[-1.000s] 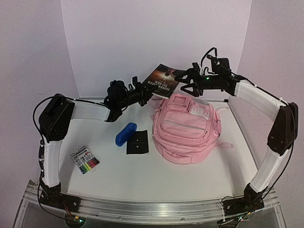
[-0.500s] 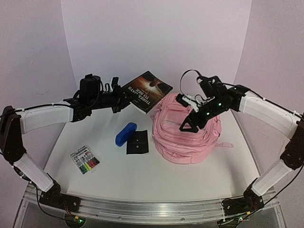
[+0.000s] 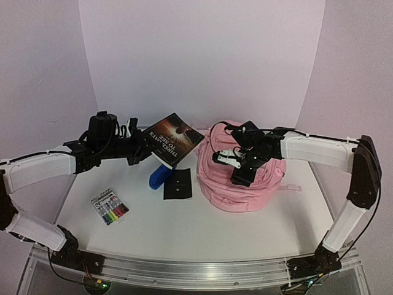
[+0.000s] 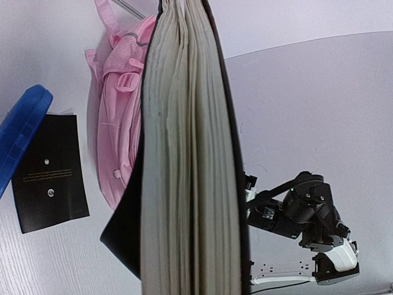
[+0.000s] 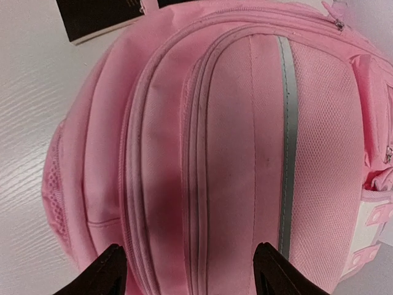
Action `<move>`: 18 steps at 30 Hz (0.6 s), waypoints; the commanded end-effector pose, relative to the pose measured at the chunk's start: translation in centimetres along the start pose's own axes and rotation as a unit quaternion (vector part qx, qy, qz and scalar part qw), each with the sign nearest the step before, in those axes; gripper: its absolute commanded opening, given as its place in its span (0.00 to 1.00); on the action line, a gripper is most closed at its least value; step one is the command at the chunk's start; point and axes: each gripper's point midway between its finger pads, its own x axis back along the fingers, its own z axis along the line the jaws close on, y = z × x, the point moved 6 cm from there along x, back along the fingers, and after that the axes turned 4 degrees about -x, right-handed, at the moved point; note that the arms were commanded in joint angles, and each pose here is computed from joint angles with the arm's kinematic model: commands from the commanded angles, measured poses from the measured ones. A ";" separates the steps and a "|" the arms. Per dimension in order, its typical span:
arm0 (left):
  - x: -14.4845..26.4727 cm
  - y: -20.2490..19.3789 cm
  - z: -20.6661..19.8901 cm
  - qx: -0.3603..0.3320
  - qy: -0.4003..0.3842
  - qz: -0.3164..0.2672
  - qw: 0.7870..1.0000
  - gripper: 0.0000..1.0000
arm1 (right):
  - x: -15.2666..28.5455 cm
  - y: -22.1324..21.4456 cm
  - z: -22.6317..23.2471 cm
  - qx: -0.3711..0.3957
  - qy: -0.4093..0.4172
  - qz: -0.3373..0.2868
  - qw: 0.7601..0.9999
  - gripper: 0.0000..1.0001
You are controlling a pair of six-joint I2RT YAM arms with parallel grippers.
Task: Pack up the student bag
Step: Place the book in the student bag.
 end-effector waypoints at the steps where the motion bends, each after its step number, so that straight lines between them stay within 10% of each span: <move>1: 2.5 1.3 -2.9 -0.027 -0.044 -0.057 0.997 0.00 | -2.2 0.4 -1.0 0.029 -0.064 0.026 0.997 0.66; 10: 4.5 -0.3 -1.9 -0.016 -0.020 -0.041 0.999 0.00 | -2.9 3.0 -3.3 -0.006 -0.109 0.026 0.994 0.02; 18: 4.8 -2.3 -1.6 -0.030 -0.029 0.020 0.999 0.00 | 1.3 7.7 -6.1 -0.111 -0.038 -0.065 0.991 0.00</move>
